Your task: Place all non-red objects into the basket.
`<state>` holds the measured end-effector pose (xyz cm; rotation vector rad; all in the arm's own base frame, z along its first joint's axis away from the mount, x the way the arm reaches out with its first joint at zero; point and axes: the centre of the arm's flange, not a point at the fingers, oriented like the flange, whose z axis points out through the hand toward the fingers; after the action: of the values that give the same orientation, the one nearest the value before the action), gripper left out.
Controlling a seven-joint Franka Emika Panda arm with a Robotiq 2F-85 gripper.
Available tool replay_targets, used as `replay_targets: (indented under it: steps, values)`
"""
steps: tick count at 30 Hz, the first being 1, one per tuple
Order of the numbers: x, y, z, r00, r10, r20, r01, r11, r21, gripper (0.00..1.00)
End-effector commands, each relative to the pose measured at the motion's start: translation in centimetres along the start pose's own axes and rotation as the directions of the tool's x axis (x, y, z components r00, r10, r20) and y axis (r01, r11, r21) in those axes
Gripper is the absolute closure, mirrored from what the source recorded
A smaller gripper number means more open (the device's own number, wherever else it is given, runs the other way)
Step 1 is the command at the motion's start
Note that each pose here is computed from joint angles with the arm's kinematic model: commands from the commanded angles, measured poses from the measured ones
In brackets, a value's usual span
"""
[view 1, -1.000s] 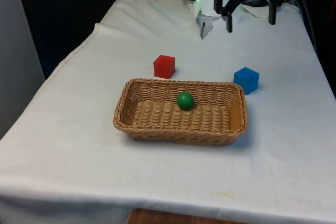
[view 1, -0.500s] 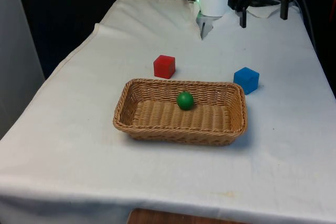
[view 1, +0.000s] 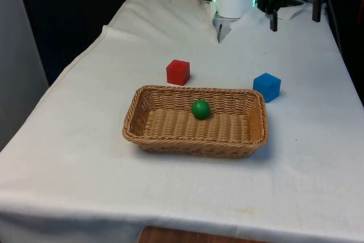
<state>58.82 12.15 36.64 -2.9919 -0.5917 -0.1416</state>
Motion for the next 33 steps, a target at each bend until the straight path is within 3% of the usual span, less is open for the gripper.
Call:
replay_targets:
  steps: [1, 6, 7, 8, 12, 16, 17, 26, 27, 28, 33]
  values:
    - [0.2, -0.3, 0.3, 1.0, 0.005, -0.003, -0.005, 0.9999, -0.009, 0.0]
    - [0.2, -1.7, 1.0, 0.9999, -0.015, 0.002, 0.015, 0.9999, -0.006, 0.0]
    - [0.2, -1.7, 1.0, 0.9998, -0.019, 0.01, 0.019, 0.9998, 0.006, 0.0]
    - [0.1, -2.0, 1.3, 0.9996, -0.026, 0.007, 0.026, 0.9996, -0.006, 0.0]
    - [-0.1, -2.2, 2.1, 0.9987, -0.05, 0.013, 0.05, 0.9988, 0.0, 0.0]
    - [-0.4, -2.3, 3.3, 0.996, -0.087, 0.02, 0.087, 0.9962, 0.006, 0.0]
    - [-0.4, -2.2, 3.0, 0.9967, -0.077, 0.025, 0.077, 0.997, 0.005, 0.0]
    - [-0.9, -2.3, 5.8, 0.9873, -0.158, 0.022, 0.157, 0.9875, 0.013, 0.0]
    - [-0.9, -2.1, 5.7, 0.988, -0.151, 0.033, 0.15, 0.9886, 0.009, 0.0]
    - [-1.0, -2.2, 6.1, 0.9865, -0.162, 0.023, 0.162, 0.9867, 0.014, 0.0]
    - [-1.5, -2.2, 7.3, 0.9797, -0.199, 0.023, 0.199, 0.98, 0.013, 0.0]
